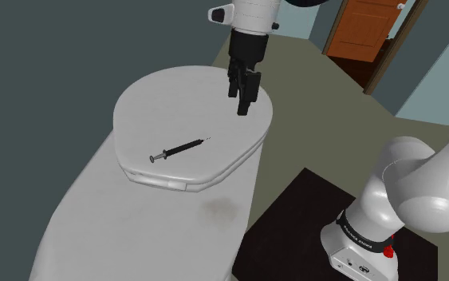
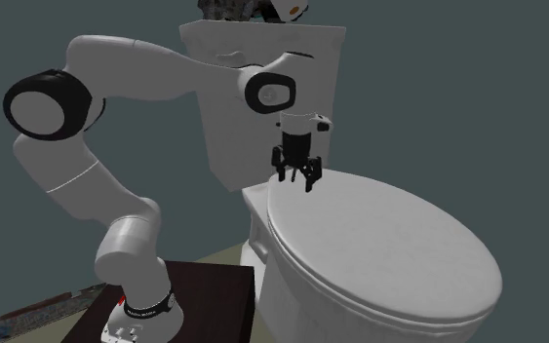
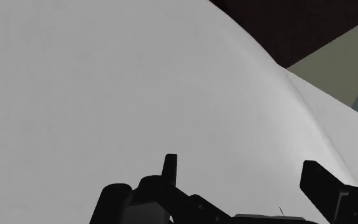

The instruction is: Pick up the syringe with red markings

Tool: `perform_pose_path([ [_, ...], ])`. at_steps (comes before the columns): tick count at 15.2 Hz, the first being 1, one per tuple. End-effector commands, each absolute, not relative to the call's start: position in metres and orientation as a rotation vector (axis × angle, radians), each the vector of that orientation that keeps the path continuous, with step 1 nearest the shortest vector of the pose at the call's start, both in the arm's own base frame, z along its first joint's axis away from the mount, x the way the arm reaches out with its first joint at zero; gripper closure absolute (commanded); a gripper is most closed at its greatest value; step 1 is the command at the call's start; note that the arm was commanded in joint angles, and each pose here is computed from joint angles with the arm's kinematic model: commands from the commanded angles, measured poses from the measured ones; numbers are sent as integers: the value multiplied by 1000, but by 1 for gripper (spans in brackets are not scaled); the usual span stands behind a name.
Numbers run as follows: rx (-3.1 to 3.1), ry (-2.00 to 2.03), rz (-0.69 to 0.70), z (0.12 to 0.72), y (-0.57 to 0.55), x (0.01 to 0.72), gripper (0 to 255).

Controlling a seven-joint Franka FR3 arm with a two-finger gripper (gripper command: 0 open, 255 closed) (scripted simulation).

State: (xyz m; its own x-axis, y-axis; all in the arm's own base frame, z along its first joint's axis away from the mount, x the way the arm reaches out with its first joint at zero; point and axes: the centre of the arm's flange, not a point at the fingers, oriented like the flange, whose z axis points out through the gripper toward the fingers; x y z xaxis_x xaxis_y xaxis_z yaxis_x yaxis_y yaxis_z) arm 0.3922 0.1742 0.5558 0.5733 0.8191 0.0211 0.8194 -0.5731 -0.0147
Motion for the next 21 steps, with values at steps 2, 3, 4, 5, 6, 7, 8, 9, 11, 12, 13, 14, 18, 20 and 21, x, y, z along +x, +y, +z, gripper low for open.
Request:
perform_pose_path([
  [2,-2639,-1661,-64,554,210,394,0],
  [3,-2594,-1729,-78,553,222,393,0],
  [4,-2547,-1797,-93,553,234,392,0],
  [5,-2498,-1863,-107,553,246,390,0],
  [6,-2448,-1928,-121,553,258,387,0],
  [7,-2396,-1992,-136,553,270,384,0],
  [8,-2342,-2054,-150,553,282,380,0],
  [9,-2286,-2115,-164,553,293,375,0],
  [11,-2286,-2115,-164,547,293,375,0],
  [12,-2286,-2115,-164,542,293,375,0],
  [13,-2286,-2115,-164,537,293,375,0],
  [14,-2286,-2115,-164,531,293,375,0],
  [18,-2286,-2115,-164,513,293,375,0],
  [20,-2286,-2115,-164,514,292,376,255],
  [21,-2286,-2115,-163,513,293,375,255],
])
